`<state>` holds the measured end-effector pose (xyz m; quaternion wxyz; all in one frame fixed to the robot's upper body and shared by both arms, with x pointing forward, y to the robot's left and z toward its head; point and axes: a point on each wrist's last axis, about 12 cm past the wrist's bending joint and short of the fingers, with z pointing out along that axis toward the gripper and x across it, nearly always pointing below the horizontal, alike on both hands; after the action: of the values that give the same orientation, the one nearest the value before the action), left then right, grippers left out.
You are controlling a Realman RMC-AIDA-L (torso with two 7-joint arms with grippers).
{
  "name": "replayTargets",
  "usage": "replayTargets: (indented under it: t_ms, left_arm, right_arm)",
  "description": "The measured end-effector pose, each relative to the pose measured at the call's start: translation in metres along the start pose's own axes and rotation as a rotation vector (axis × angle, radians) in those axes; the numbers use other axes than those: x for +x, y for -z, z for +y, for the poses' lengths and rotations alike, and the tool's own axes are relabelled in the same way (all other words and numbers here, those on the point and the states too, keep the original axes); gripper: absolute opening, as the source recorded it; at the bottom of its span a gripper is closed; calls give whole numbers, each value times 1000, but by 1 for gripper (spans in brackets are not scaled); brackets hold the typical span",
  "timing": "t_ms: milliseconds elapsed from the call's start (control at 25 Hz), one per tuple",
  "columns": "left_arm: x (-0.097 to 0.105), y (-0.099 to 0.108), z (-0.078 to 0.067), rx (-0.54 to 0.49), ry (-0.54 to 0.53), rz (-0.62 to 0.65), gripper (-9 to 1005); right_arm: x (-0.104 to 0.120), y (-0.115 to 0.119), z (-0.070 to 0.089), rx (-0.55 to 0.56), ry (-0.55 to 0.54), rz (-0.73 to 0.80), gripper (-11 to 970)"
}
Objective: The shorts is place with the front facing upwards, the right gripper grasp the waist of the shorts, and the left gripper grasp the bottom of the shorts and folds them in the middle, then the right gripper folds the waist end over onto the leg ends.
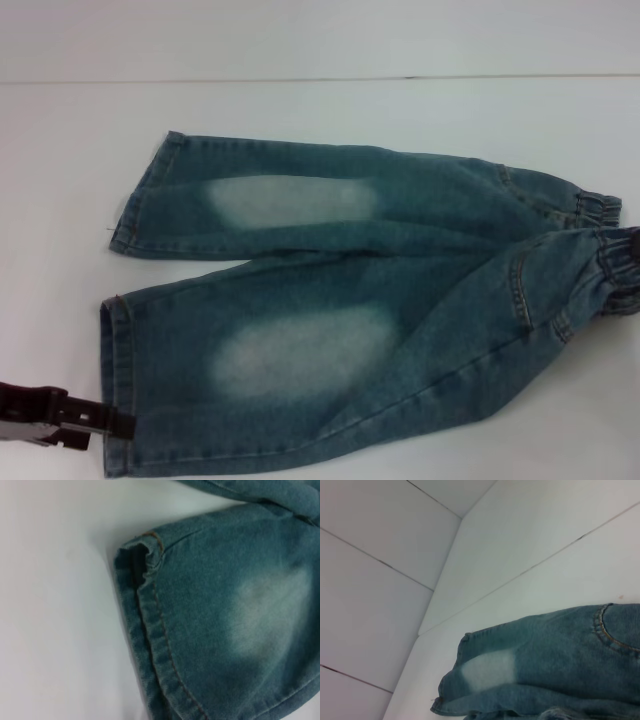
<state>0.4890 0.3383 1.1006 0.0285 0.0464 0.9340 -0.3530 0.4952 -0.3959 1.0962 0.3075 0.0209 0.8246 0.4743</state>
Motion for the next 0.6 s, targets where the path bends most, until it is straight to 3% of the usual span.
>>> replayTargets:
  t_ms: [600]
  left_arm:
    - [-7,-13,-7,35,-16,21,830]
  right_arm:
    - [-3,-2,1,-3,9,5,45]
